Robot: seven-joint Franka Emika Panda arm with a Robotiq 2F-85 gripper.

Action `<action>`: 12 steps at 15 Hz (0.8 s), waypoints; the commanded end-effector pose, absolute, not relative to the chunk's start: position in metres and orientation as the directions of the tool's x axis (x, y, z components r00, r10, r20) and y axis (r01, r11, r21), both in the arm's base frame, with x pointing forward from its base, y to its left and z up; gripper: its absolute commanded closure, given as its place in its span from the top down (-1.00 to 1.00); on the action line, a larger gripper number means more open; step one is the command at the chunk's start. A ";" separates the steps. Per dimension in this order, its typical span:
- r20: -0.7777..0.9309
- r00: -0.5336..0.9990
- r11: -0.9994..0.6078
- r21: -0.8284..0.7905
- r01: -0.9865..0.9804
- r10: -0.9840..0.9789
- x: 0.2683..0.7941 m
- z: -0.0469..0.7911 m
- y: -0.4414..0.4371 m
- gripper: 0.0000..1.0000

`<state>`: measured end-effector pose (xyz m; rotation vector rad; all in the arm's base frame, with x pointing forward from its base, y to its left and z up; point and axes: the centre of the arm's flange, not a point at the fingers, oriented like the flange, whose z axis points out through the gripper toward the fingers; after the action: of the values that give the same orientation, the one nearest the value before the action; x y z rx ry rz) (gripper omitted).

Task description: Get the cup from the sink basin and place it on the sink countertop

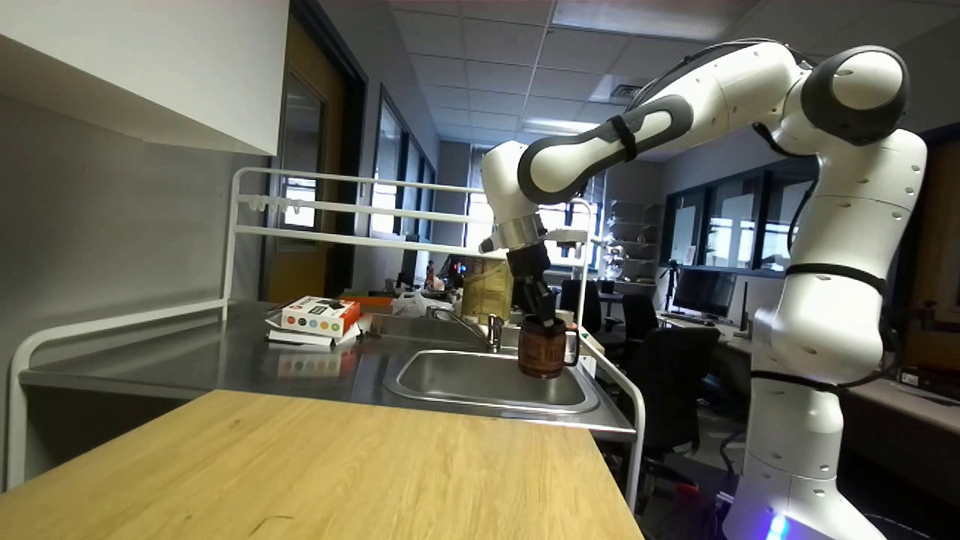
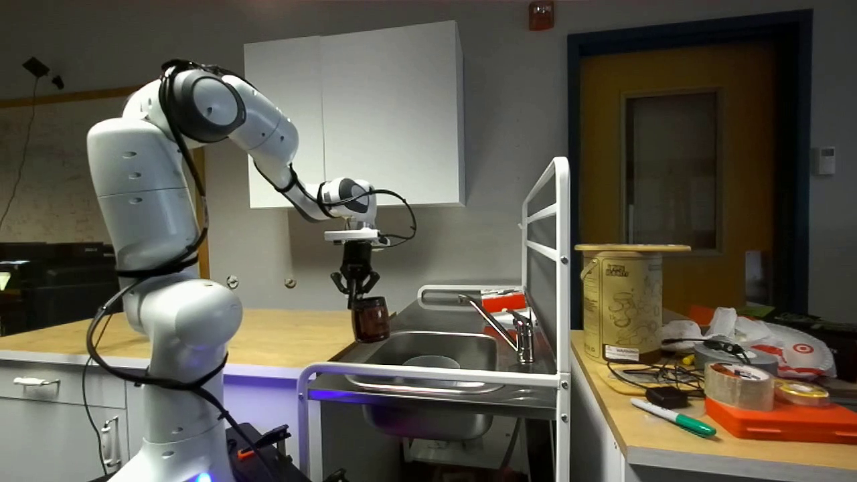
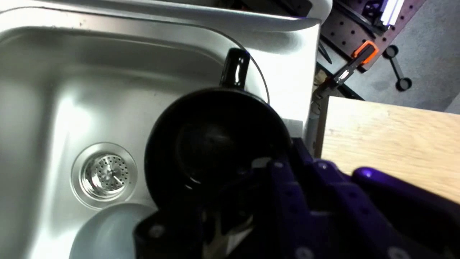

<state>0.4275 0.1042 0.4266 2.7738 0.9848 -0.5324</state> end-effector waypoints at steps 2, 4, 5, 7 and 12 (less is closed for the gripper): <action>-0.347 0.578 -0.631 -0.051 0.775 0.738 0.410 0.435 0.129 -0.82; -0.351 0.505 -0.564 -0.084 0.822 0.788 0.404 0.428 0.143 -0.82; -0.354 0.469 -0.531 -0.099 0.841 0.809 0.401 0.424 0.150 -0.83; -0.369 0.389 -0.463 -0.135 0.876 0.844 0.394 0.411 0.163 -0.83; -0.406 0.239 -0.343 -0.206 0.916 0.882 0.380 0.376 0.187 -0.83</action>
<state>0.3840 0.1793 0.3843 2.4750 1.6666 -0.6894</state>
